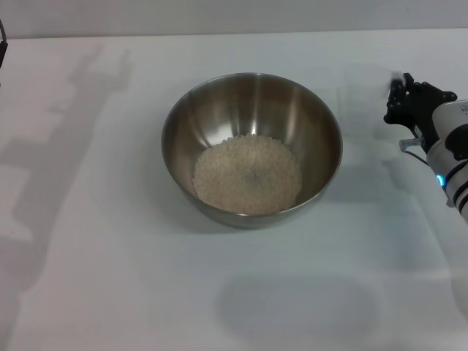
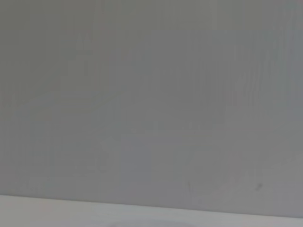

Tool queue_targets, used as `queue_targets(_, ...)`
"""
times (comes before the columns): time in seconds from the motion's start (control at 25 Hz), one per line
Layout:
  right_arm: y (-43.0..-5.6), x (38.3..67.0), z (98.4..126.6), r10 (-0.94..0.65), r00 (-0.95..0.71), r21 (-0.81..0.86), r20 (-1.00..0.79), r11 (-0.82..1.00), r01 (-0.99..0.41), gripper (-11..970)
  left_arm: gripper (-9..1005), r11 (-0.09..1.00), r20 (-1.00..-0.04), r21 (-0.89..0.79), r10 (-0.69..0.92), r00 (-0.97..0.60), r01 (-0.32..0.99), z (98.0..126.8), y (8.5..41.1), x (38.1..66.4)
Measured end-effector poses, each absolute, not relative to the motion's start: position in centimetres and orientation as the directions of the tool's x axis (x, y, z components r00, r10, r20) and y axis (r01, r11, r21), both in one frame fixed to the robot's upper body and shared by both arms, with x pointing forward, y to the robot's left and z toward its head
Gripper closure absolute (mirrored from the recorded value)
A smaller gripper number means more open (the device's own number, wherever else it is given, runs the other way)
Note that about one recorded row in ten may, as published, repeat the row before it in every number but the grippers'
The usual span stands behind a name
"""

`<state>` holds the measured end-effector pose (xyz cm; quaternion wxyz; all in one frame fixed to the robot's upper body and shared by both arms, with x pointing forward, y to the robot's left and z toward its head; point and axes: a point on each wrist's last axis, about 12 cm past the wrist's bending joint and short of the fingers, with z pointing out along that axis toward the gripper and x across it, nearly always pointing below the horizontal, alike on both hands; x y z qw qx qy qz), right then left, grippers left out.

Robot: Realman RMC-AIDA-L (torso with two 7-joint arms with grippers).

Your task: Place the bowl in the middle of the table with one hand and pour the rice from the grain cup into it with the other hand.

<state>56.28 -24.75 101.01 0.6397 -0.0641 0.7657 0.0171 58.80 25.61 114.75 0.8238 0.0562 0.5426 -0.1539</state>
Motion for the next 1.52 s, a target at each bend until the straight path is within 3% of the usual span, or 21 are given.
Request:
queue_targets(0.52,-25.3,55.9,100.6,-0.091,-0.186,-0.071,-0.978,0.991,-0.114,841,464,0.945,-0.906,-0.077,-0.2,0.373,0.319,114.9,25.6,58.7)
queue_targets(0.64,-25.5,55.5,100.3,-0.105,-0.194,-0.082,-0.975,0.989,-0.124,724,464,0.944,-0.906,-0.08,-0.202,0.373,0.319,114.9,25.6,58.7)
queue_targets(0.76,-25.4,55.2,100.2,-0.11,-0.194,-0.085,-0.975,0.988,-0.13,702,464,0.944,-0.905,-0.08,-0.203,0.374,0.319,114.8,25.6,58.6)
queue_targets(1.08,-25.4,52.5,99.4,-0.125,-0.153,-0.098,-0.98,0.981,-0.169,648,464,0.946,-0.904,-0.08,-0.202,0.376,0.316,114.8,25.8,58.5)
queue_targets(1.16,-26.2,50.2,99.4,-0.11,-0.074,-0.097,-0.991,0.984,-0.151,639,464,0.946,-0.904,-0.079,-0.201,0.377,0.315,114.8,25.8,58.5)
queue_targets(1.36,-28.4,47.3,100.9,-0.071,0.115,-0.077,-0.991,0.996,-0.046,626,464,0.952,-0.913,-0.071,-0.182,0.365,0.297,114.2,26.1,58.2)
queue_targets(1.44,-30.5,48.0,102.8,-0.032,0.249,-0.031,-0.968,0.999,0.005,626,464,0.953,-0.915,-0.073,-0.181,0.361,0.293,114.0,26.2,58.2)
queue_targets(1.52,-31.1,48.6,103.4,-0.016,0.277,-0.017,-0.961,1.0,0.0,626,464,0.955,-0.919,-0.076,-0.178,0.352,0.286,113.7,26.3,58.1)
